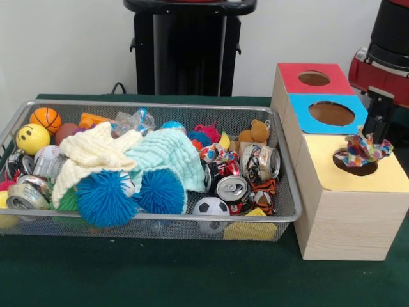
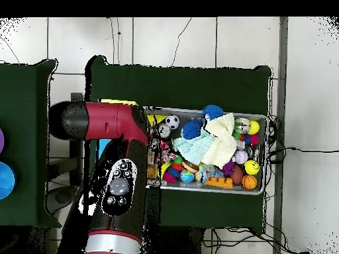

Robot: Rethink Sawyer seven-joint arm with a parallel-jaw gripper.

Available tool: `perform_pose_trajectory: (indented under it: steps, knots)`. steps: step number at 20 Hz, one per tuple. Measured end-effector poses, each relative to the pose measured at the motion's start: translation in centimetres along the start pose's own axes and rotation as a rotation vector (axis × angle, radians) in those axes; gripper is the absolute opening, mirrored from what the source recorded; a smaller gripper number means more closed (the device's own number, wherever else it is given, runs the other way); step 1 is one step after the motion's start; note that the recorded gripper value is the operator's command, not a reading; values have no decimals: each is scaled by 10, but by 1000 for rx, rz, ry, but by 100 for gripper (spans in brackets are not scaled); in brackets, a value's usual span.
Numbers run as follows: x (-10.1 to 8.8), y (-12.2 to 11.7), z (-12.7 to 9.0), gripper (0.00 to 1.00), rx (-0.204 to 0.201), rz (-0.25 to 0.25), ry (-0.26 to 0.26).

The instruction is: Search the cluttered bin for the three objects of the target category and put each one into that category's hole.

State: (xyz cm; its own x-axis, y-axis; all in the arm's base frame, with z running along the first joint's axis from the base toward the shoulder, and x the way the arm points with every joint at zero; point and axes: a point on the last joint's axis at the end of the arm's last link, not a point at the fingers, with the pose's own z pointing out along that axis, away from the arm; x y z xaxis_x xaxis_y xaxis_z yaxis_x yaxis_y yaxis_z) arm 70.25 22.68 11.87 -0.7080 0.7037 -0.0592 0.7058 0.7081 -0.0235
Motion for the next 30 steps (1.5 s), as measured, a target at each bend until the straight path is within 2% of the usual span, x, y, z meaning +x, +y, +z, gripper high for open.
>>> perform_pose_trajectory:
  steps: [14,22,30]
  knots:
    - [-15,-4,11,0,-20,15,-33]
    - [-30,-15,33,0,-18,34,-48]
    - [-32,-15,38,0,-25,39,-45]
